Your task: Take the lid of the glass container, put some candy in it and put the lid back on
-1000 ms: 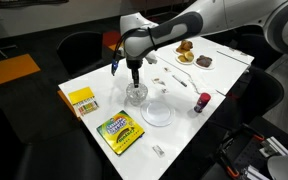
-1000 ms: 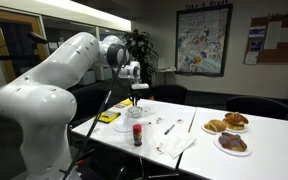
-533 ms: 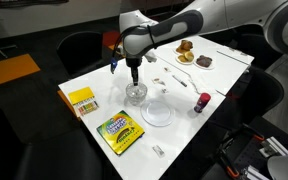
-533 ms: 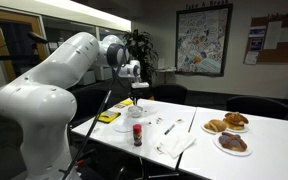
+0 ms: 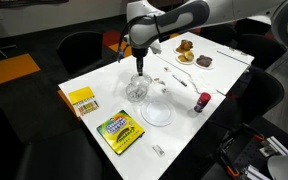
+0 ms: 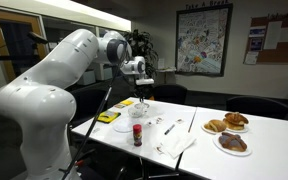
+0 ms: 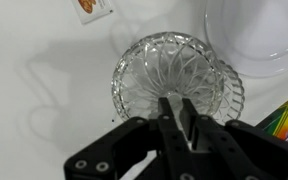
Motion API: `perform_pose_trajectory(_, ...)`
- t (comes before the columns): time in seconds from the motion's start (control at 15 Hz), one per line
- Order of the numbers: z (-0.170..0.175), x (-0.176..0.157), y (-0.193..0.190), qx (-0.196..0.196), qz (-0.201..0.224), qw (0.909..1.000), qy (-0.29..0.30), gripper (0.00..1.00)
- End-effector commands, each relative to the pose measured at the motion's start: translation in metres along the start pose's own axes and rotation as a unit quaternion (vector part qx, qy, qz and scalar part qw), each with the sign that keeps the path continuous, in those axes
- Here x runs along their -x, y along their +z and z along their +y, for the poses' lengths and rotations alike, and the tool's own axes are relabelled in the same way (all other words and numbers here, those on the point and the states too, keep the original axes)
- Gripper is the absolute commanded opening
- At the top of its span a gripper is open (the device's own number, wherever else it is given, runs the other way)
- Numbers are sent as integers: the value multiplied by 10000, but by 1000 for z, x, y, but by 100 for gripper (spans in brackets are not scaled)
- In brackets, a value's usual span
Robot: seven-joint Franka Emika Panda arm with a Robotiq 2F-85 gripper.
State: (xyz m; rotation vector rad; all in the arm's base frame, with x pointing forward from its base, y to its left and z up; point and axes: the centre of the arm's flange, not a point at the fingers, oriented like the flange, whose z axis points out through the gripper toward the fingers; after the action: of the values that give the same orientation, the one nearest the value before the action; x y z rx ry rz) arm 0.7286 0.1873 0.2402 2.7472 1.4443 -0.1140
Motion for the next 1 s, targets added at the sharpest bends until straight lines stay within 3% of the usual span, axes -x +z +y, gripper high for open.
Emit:
perform_pose_trajectory(0.0, 14, 47, -12, 117, -75, 9988, 465, 4)
perform_pose_trajectory(0.33, 47, 93, 2, 77, -140, 9958, 896, 4)
perform_pose_trajectory(0.67, 85, 128, 25, 216, -12, 9960, 871, 4)
perform_pose_trajectory(0.93, 103, 145, 59, 86, 43, 9968, 794, 4)
